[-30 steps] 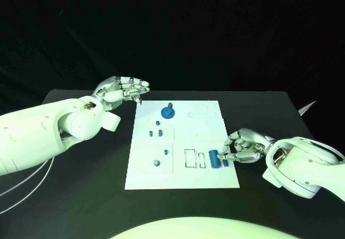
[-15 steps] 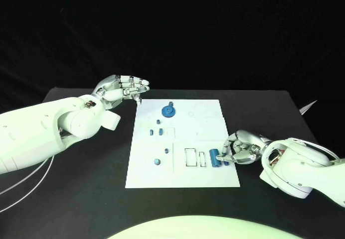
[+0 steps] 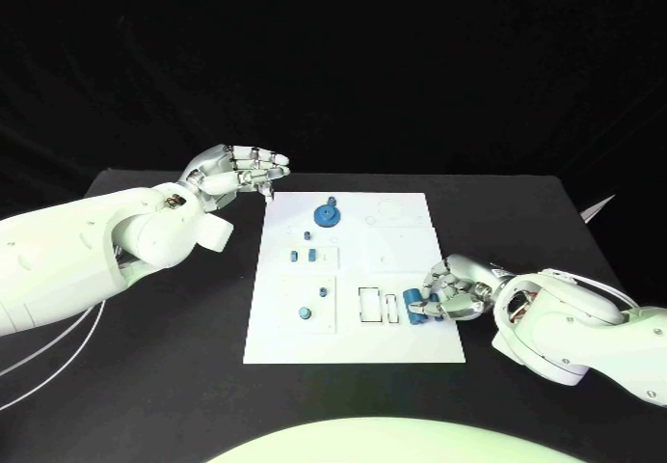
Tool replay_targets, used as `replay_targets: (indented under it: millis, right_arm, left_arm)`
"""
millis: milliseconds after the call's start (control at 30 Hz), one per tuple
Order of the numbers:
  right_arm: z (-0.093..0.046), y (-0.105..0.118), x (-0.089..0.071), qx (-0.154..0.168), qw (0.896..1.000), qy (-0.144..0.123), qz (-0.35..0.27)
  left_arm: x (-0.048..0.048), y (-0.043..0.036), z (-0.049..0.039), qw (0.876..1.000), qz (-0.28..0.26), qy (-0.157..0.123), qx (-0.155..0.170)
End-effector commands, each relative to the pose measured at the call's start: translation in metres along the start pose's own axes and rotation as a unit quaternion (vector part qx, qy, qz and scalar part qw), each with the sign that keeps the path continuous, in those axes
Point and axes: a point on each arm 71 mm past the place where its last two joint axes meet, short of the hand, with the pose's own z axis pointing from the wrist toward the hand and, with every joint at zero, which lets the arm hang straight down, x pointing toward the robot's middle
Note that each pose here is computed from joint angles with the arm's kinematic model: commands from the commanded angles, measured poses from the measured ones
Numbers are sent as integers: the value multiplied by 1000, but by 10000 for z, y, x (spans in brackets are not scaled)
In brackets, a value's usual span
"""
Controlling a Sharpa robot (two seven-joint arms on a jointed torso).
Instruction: Assemble the parts on the task board
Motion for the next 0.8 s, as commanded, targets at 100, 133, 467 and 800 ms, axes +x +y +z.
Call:
replay_targets:
  millis: [100,133,467,800]
  right_arm:
    - [31,-22,53,15,1000,17,-17]
    - [34,-25,63,18,999,19,-19]
    - [92,-15,201,44,997,43,-38]
    - [105,27,238,40,998,43,-37]
  left_arm:
    - [25,-9,2,1000,-6,9,3]
    - [25,-9,2,1000,-6,9,3]
    - [18,-8,-7,1000,-6,11,2]
    - [14,-8,-11,1000,-7,12,1]
